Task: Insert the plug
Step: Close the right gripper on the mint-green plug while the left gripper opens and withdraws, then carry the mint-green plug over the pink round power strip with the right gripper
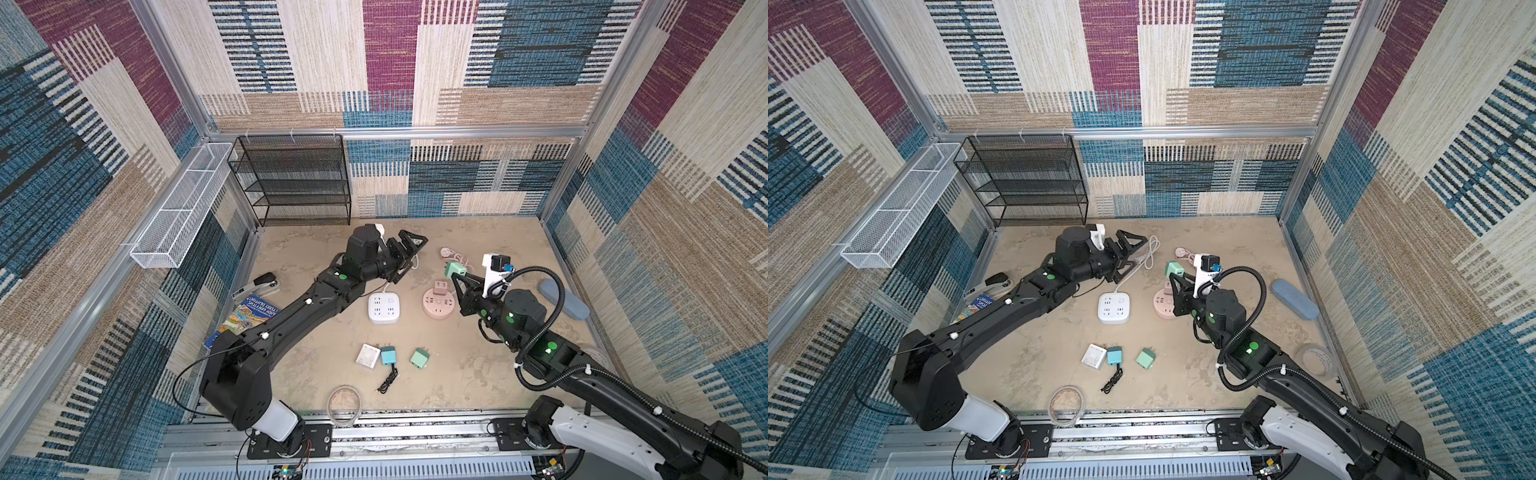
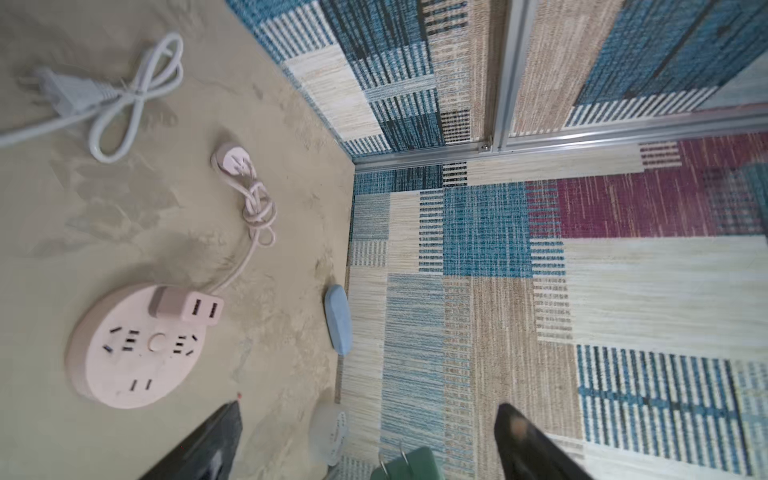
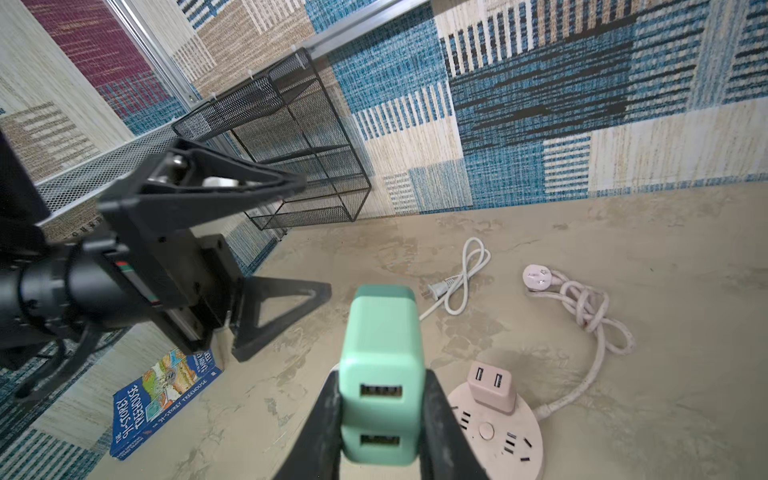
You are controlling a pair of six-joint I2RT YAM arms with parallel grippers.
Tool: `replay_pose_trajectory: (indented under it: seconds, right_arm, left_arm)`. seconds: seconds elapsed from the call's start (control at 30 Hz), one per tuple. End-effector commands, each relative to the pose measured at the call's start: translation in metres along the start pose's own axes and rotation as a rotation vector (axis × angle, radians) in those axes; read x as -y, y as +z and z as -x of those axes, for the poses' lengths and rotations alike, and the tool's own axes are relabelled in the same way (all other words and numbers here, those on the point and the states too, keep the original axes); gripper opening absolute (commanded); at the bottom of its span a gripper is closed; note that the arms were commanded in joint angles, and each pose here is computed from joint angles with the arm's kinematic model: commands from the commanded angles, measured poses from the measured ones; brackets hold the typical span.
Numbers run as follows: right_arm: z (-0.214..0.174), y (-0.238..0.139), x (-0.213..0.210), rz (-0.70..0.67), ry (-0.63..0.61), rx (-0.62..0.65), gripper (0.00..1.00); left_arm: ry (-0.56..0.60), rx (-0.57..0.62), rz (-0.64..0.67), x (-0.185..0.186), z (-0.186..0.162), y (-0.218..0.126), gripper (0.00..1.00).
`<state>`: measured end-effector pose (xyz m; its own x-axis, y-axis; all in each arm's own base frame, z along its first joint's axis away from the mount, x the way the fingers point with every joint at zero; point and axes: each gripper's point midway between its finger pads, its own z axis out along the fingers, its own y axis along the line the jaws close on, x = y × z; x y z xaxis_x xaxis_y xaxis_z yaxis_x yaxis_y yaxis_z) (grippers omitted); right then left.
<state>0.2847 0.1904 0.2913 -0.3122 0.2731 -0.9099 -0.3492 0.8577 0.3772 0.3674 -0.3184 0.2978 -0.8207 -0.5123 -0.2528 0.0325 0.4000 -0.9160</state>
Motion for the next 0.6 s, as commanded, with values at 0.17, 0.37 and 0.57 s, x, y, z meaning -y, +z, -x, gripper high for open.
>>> replay_pose_trajectory:
  seconds: [0.17, 0.37, 0.57]
  right_arm:
    - [-0.023, 0.008, 0.006, -0.068, 0.007, -0.311, 0.0]
    - [-0.034, 0.023, 0.009, -0.039, 0.074, -0.483, 0.0]
    - [-0.059, 0.034, 0.022, -0.072, 0.077, -0.693, 0.0]
  left_arm:
    - [0.451, 0.155, 0.32, -0.059, 0.016, -0.061, 0.99]
    - [0.54, 0.123, 0.425, -0.091, -0.001, -0.101, 0.99]
    - [0.633, -0.026, 0.605, -0.134, -0.019, -0.118, 0.99]
